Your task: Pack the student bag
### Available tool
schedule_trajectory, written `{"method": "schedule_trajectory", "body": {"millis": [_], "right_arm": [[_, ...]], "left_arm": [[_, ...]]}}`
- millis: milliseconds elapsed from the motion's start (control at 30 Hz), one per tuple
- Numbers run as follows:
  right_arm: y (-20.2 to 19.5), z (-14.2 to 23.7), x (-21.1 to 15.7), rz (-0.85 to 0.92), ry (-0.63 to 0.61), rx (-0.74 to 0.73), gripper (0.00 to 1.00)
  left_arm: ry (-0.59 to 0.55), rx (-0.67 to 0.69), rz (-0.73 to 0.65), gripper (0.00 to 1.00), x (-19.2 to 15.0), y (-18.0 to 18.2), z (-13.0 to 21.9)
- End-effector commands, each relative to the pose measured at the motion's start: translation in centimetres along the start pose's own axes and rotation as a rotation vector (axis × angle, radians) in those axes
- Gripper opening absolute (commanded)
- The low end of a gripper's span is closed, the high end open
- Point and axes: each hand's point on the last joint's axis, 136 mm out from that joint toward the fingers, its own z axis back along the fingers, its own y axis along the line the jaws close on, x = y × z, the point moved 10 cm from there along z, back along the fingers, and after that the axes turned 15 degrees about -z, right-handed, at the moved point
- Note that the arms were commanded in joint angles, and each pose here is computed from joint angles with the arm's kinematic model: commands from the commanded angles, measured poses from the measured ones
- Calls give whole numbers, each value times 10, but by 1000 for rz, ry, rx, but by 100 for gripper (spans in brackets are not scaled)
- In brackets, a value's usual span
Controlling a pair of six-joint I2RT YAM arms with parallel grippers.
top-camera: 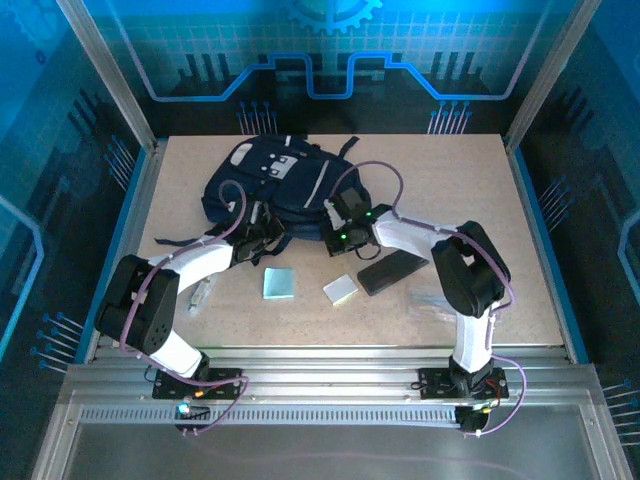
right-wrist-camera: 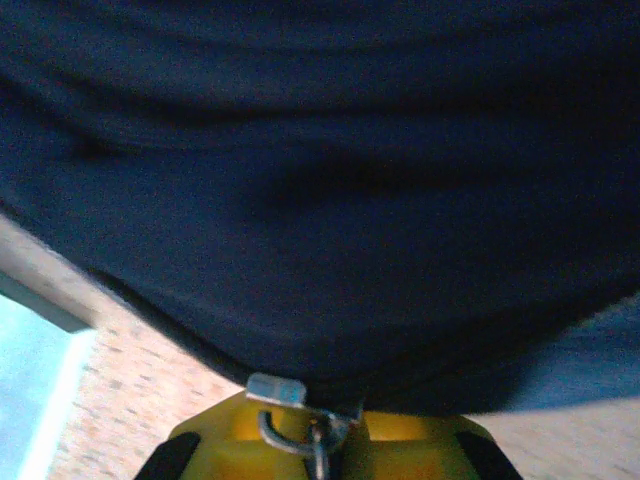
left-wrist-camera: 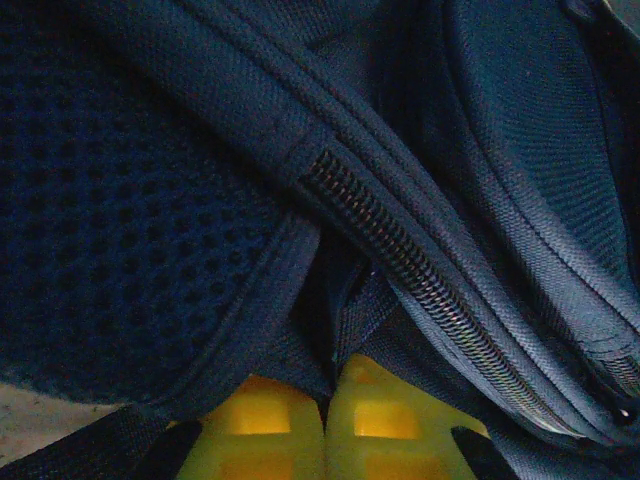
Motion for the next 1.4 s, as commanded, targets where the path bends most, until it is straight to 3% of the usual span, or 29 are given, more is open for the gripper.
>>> {"method": "schedule_trajectory", "body": {"millis": [0,133,233,533,667,700,733,767,800,833,867,1100,1267,1367], "right_arm": [[-53,24,-9,-33,97,-188,0],[-83,41,1,-116,78,-239,0],[-83,50,3,-119,73,-214,0],[0,54,-14,-5,195,133,0],[39,52,-18,6,209,294,0],[48,49,-18,8,212,334,0],[57,44,-16,3,212,371,0],[66,39,-13,2,211,394,0],[73,34,-10,-1,205,405,0],[81,27,-5,-1,196,416,0],[88,21,0,1,186,427,0],[109,-2,40,-14,124,461,0],[117,4,54,-22,112,527,0],[121,10,55,-34,126,578,0]], "left_arm": [[-108,11,-47,0,26,-1,12],[-95,14,-52,0,25,2,11],[-98,24,-50,0,28,7,10],[-134,55,-33,0,74,18,-25],[-129,4,-23,0,100,13,-45],[-119,2,-23,3,107,10,-48],[-107,5,-26,24,114,8,-49],[-101,15,-29,53,118,6,-48],[-98,34,-28,74,121,6,-45],[-99,57,-24,87,122,7,-40],[-100,68,-21,93,122,8,-34],[-43,40,100,96,78,24,8],[-6,-73,254,97,36,28,14],[-17,-94,260,97,28,16,9]]}}
